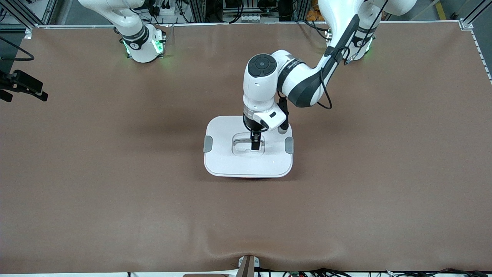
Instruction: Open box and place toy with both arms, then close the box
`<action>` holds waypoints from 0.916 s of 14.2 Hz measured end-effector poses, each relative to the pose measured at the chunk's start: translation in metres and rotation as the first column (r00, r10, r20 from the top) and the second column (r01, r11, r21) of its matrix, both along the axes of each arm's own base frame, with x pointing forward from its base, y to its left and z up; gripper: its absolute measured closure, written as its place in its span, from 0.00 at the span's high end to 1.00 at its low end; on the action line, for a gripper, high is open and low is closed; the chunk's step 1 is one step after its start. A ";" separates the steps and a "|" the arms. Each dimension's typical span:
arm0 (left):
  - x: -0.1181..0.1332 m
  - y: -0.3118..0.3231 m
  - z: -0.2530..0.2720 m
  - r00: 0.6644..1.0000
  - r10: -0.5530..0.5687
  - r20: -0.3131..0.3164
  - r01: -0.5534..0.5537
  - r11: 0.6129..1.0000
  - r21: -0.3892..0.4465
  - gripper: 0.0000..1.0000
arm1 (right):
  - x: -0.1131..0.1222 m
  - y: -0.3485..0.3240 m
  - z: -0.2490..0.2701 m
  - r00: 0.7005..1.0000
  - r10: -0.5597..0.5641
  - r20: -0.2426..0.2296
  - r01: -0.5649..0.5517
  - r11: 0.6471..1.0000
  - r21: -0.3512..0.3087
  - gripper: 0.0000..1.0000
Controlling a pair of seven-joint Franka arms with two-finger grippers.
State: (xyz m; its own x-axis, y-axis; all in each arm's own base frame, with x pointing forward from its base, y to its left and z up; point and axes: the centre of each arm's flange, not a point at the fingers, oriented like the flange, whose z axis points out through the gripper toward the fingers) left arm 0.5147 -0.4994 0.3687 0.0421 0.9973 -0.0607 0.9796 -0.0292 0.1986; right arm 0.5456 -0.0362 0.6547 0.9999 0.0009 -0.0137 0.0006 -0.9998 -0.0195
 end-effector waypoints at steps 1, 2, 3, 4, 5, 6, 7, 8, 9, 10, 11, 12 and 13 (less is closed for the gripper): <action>0.000 0.000 0.005 1.000 -0.001 0.005 0.001 1.000 -0.004 0.89 | 0.000 -0.001 0.000 1.000 -0.002 0.000 0.002 1.000 0.000 1.00; -0.001 0.001 0.011 1.000 -0.006 0.011 0.006 1.000 -0.008 0.95 | 0.000 -0.003 0.000 1.000 -0.005 0.000 0.005 1.000 0.000 1.00; 0.000 0.001 0.018 1.000 -0.011 0.018 0.012 1.000 -0.012 1.00 | 0.000 -0.004 0.000 1.000 -0.008 0.000 0.008 1.000 0.000 1.00; 0.000 0.003 0.026 0.999 -0.021 0.028 0.021 1.000 -0.017 1.00 | 0.000 -0.005 0.000 1.000 -0.009 0.000 0.009 1.000 0.000 1.00; 0.001 0.005 0.035 0.999 -0.035 0.038 0.036 0.999 -0.019 1.00 | 0.000 -0.005 0.000 1.000 -0.009 0.000 0.009 1.000 0.000 1.00; 0.004 0.011 0.045 0.998 -0.049 0.046 0.050 0.999 -0.015 1.00 | 0.000 -0.005 0.000 1.000 -0.009 0.000 0.009 1.000 0.000 1.00; 0.008 0.019 0.054 0.996 -0.067 0.051 0.067 0.998 -0.006 1.00 | 0.000 -0.005 0.000 1.000 -0.009 0.000 0.009 1.000 0.000 1.00; 0.014 0.030 0.064 0.994 -0.092 0.055 0.092 0.996 0.007 1.00 | 0.000 -0.005 0.000 1.000 -0.009 0.000 0.009 1.000 0.000 1.00; 0.021 0.044 0.074 0.991 -0.120 0.057 0.119 0.993 0.024 1.00 | 0.000 -0.005 0.000 1.000 -0.009 0.000 0.009 1.000 0.000 1.00; 0.030 0.061 0.084 0.987 -0.149 0.054 0.146 0.988 0.044 1.00 | 0.000 -0.005 0.000 1.000 -0.009 0.000 0.009 1.000 0.000 1.00; 0.038 0.078 0.095 0.982 -0.182 0.048 0.179 0.982 0.062 1.00 | 0.000 -0.005 0.000 1.000 -0.009 0.000 0.009 1.000 0.000 1.00; 0.045 0.096 0.106 0.975 -0.220 0.038 0.216 0.974 0.072 1.00 | 0.000 -0.005 0.000 1.000 -0.009 0.000 0.009 1.000 0.000 1.00; 0.052 0.114 0.116 0.966 -0.256 0.028 0.253 0.965 0.073 1.00 | 0.000 -0.005 0.000 1.000 -0.009 0.000 0.009 1.000 0.000 1.00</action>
State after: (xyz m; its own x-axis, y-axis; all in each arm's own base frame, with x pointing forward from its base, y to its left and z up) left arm 0.5666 -0.3854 0.4847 0.2958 0.9552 0.0134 0.9303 -0.2912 0.2232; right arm 0.5453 -0.0411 0.6547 0.9999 -0.0077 -0.0137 -0.0080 -0.9998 -0.0196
